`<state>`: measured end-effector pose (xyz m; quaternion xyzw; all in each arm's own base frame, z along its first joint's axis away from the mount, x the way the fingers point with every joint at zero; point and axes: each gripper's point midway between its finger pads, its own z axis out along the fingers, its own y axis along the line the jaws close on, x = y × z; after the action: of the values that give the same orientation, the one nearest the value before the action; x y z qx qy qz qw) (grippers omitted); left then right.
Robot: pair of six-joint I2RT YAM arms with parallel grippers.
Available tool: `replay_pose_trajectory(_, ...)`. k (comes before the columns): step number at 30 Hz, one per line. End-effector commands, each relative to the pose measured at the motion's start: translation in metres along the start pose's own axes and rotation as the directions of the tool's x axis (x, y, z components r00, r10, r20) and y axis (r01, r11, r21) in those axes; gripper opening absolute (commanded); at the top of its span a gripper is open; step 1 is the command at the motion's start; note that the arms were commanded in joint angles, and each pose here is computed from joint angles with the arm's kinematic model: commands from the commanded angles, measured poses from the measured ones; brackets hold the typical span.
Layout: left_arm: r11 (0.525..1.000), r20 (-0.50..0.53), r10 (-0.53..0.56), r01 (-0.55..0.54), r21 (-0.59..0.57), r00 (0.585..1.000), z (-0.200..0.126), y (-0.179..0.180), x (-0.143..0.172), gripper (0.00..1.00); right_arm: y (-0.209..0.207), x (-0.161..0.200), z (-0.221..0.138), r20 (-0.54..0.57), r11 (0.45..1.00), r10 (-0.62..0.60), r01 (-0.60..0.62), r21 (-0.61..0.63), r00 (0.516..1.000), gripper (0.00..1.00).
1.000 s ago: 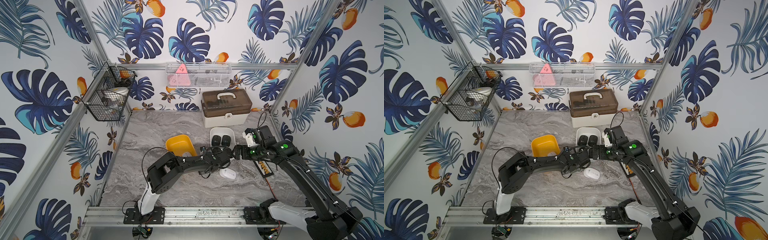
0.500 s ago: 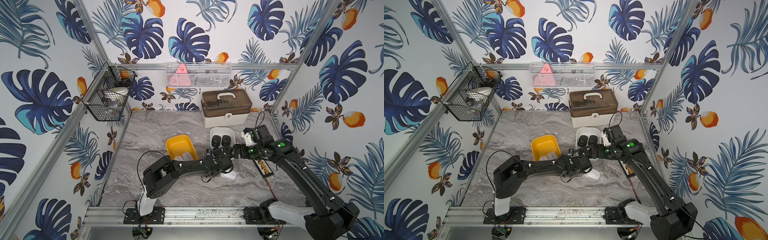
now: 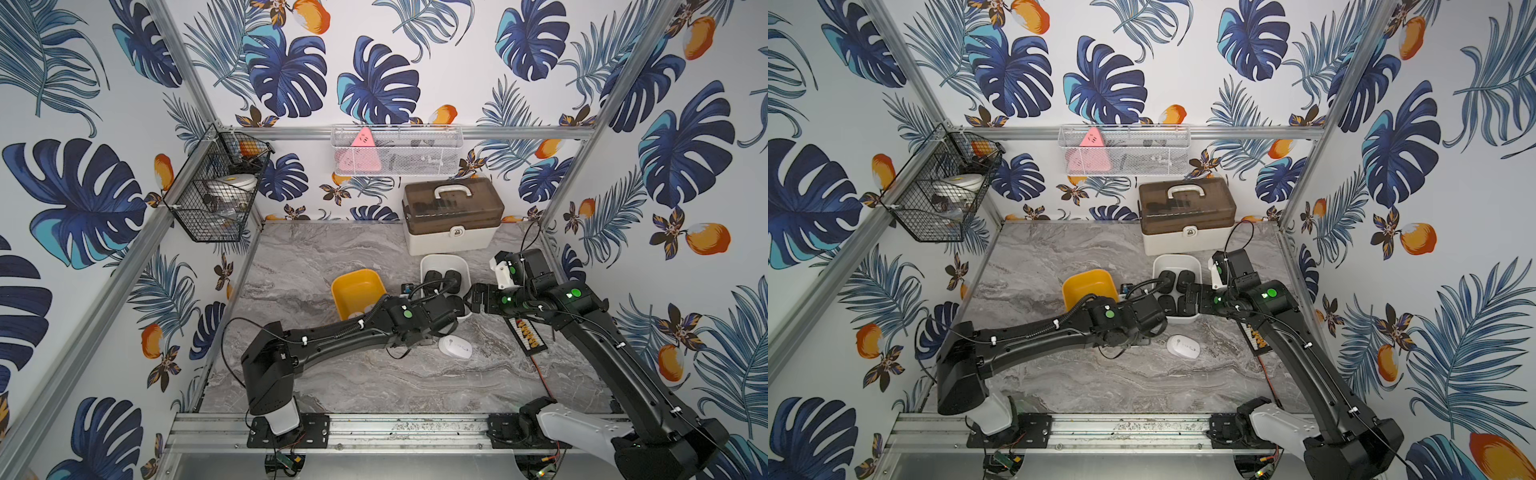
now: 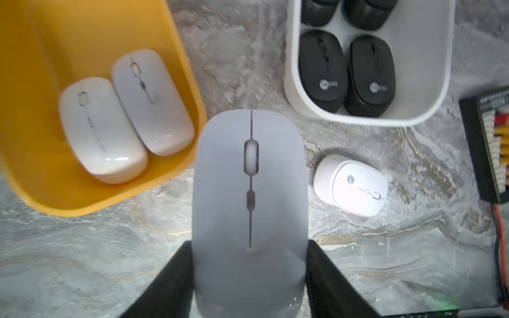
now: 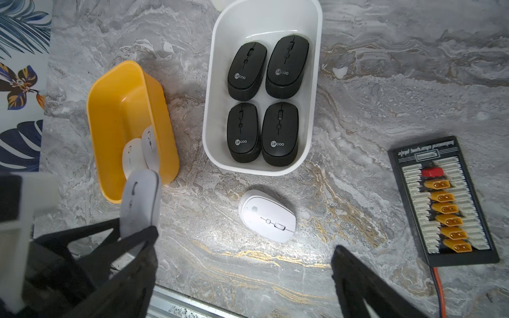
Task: Place the mice by color into the storage box
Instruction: Place the mouse in the storage box.
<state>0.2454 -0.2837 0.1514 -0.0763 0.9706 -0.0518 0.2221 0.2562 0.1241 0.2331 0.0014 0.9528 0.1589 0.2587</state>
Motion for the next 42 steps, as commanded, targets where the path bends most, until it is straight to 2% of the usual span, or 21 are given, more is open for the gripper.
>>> replay_pose_trajectory(1, 0.997, 0.002, -0.018, 0.018, -0.070, 1.000, -0.009, 0.033, -0.022, 0.61, 0.001, -0.008, -0.006, 0.032, 1.000, 0.028, -0.028, 0.003, 0.999, 1.00)
replay_pose_trajectory(7, 0.984, -0.009, -0.079, 0.076, -0.161, 0.997, 0.010, 0.086, -0.066, 0.61, 0.002, -0.010, -0.010, 0.042, 0.999, 0.049, -0.049, 0.002, 0.998, 1.00)
replay_pose_trajectory(14, 0.936, -0.036, -0.111, 0.092, -0.341, 0.993, 0.055, 0.149, -0.095, 0.61, 0.005, -0.004, -0.006, 0.017, 0.997, 0.075, -0.075, -0.022, 0.997, 1.00)
replay_pose_trajectory(21, 0.909, -0.048, -0.113, 0.084, -0.408, 0.992, 0.089, 0.158, -0.113, 0.62, 0.006, 0.005, 0.005, -0.026, 0.995, 0.089, -0.090, -0.037, 0.996, 1.00)
replay_pose_trajectory(29, 0.874, -0.067, -0.143, 0.094, -0.477, 0.987, 0.114, 0.173, -0.099, 0.65, 0.009, 0.017, 0.013, -0.084, 0.994, 0.080, -0.086, -0.062, 0.993, 1.00)
replay_pose_trajectory(35, 0.878, -0.042, -0.151, 0.114, -0.465, 0.988, 0.124, 0.172, -0.100, 0.65, 0.006, 0.033, 0.022, -0.130, 0.993, 0.090, -0.100, -0.069, 0.987, 1.00)
replay_pose_trajectory(38, 0.878, -0.041, -0.152, 0.116, -0.465, 0.988, 0.125, 0.172, -0.100, 0.69, 0.005, 0.039, 0.026, -0.146, 0.992, 0.091, -0.102, -0.068, 0.985, 1.00)
replay_pose_trajectory(42, 0.886, -0.025, -0.149, 0.122, -0.447, 0.989, 0.120, 0.169, -0.104, 0.79, 0.001, 0.051, 0.033, -0.198, 0.992, 0.105, -0.117, -0.050, 0.975, 1.00)
